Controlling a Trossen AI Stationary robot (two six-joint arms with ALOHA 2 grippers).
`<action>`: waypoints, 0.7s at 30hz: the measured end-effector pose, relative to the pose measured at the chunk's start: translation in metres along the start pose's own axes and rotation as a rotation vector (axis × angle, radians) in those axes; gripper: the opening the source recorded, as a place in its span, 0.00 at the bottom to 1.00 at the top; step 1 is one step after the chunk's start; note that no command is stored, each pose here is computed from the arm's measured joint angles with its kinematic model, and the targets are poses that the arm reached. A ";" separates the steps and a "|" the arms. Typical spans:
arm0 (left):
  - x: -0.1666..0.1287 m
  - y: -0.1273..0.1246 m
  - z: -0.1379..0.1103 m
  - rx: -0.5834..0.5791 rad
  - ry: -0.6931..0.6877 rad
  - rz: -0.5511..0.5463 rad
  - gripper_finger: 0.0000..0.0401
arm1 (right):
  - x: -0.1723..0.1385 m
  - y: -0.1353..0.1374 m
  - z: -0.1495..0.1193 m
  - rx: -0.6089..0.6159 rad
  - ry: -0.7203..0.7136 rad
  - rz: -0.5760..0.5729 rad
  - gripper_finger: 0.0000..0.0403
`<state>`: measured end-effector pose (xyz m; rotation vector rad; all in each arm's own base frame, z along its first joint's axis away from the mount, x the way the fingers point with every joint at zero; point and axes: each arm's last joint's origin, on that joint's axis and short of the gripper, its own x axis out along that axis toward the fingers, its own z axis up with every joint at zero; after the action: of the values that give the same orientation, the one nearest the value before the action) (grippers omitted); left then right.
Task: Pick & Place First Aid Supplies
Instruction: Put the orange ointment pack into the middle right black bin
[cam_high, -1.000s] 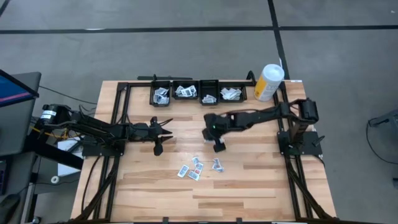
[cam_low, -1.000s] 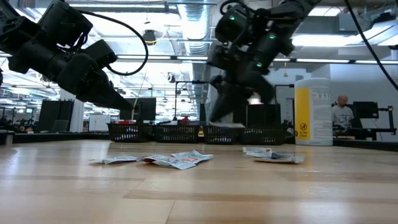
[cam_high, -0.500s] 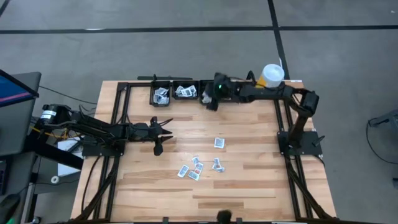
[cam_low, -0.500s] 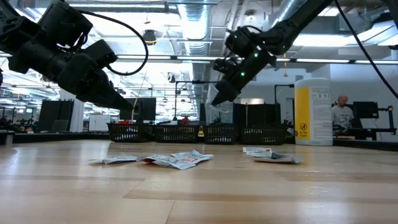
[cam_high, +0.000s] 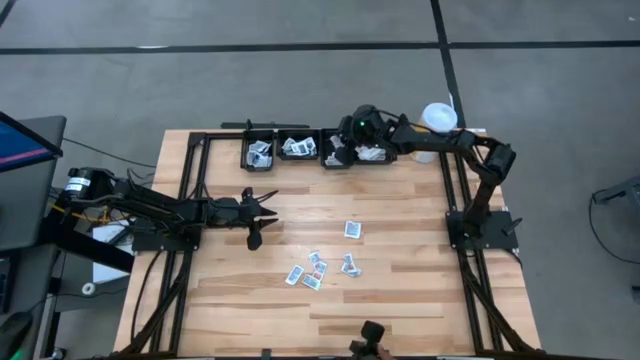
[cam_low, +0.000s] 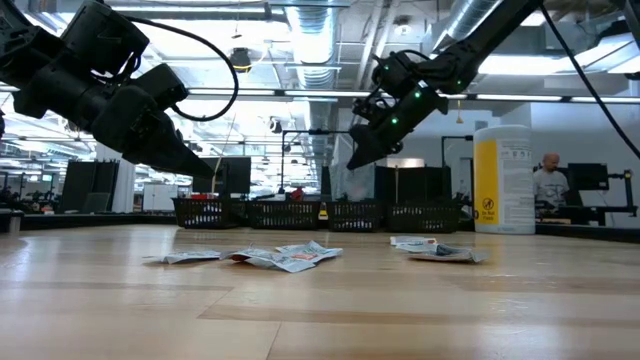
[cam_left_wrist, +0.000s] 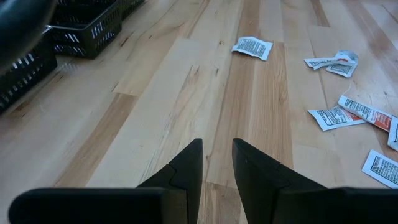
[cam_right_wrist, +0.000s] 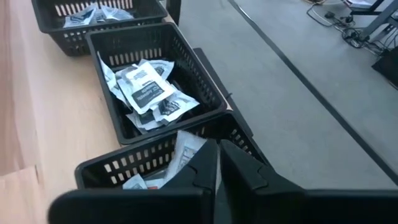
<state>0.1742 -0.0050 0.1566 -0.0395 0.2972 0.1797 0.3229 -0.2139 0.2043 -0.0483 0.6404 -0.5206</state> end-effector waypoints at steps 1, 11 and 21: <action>0.000 0.000 0.000 0.000 0.000 0.000 0.22 | 0.000 0.000 0.000 0.000 0.000 0.000 0.05; 0.000 0.000 0.000 0.000 0.000 0.000 0.22 | 0.000 0.001 0.000 -0.001 0.004 0.003 0.15; 0.000 0.000 0.000 0.000 0.000 0.000 0.22 | -0.001 0.021 0.008 -0.075 -0.051 0.040 0.16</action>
<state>0.1742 -0.0049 0.1566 -0.0395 0.2975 0.1797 0.3366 -0.1958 0.2071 -0.1192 0.6098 -0.4549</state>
